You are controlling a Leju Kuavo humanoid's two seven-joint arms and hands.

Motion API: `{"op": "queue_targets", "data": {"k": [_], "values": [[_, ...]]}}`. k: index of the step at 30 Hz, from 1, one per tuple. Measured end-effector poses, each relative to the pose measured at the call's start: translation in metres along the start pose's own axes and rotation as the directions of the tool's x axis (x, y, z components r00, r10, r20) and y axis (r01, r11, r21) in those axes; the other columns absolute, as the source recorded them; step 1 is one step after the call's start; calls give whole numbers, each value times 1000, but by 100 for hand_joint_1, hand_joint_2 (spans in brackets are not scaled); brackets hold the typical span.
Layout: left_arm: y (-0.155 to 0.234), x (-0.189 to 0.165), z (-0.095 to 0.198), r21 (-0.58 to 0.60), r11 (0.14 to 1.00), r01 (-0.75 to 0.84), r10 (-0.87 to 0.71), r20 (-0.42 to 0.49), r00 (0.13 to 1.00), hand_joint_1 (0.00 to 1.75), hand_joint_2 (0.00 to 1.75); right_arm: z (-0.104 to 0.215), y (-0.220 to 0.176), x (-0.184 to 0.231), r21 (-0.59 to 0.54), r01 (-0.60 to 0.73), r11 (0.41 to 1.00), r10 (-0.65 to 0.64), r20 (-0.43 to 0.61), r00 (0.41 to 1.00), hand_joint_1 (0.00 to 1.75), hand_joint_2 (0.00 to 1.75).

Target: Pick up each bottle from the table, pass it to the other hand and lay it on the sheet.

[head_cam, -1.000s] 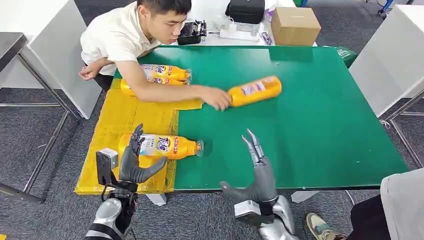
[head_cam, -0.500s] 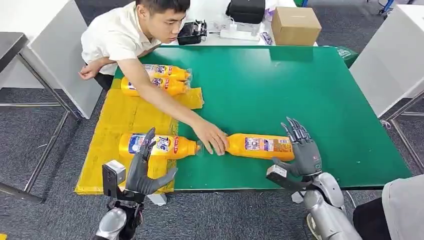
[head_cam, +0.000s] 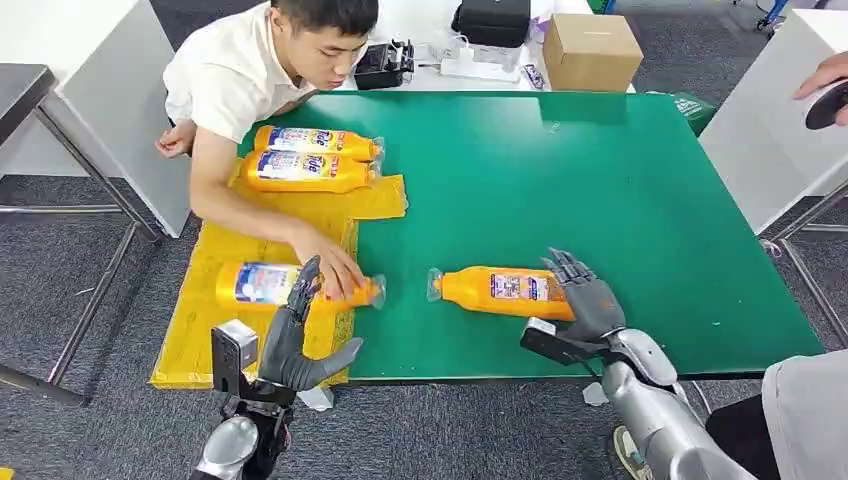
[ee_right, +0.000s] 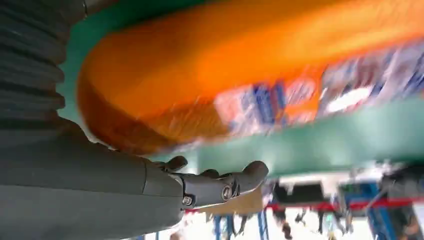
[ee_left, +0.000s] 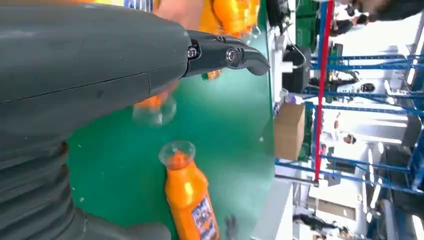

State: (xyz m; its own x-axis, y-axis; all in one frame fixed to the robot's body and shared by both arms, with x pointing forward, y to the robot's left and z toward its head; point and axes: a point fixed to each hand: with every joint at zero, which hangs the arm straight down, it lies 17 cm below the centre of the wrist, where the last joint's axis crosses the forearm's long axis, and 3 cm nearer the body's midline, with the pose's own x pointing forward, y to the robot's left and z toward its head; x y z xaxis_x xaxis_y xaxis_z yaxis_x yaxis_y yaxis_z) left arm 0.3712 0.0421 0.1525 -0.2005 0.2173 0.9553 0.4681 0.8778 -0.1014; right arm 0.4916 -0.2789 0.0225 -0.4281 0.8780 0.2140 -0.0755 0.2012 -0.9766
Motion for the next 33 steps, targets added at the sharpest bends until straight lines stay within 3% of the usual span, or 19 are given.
{"op": "queue_targets", "data": {"k": [10, 11, 12, 13, 25, 33], "values": [[-8, 2, -3, -23, 1000, -4, 5, 10, 1000, 0, 175, -13, 13, -6, 83, -17, 996, 22, -62, 998, 0, 175], [-9, 2, -2, -25, 1000, -5, 5, 10, 1000, 0, 175, -14, 16, -6, 97, -8, 995, 15, -70, 997, 49, 175], [-10, 1, -2, -27, 1000, -5, 5, 10, 1000, 0, 175, -16, 18, -5, 115, -1, 993, 9, -73, 997, 157, 175], [-10, 1, -2, -28, 1000, -5, 6, 10, 1000, 0, 175, -16, 21, -6, 132, 6, 991, 4, -77, 997, 175, 175], [-16, 2, -2, -53, 997, -51, 51, 2, 999, 0, 175, -19, 44, -2, 315, 154, 936, -113, -146, 983, 175, 175], [-21, 2, -1, -79, 987, -140, 139, -18, 990, 0, 175, -20, 49, 8, 322, 226, 920, -186, -150, 971, 175, 175]]}}
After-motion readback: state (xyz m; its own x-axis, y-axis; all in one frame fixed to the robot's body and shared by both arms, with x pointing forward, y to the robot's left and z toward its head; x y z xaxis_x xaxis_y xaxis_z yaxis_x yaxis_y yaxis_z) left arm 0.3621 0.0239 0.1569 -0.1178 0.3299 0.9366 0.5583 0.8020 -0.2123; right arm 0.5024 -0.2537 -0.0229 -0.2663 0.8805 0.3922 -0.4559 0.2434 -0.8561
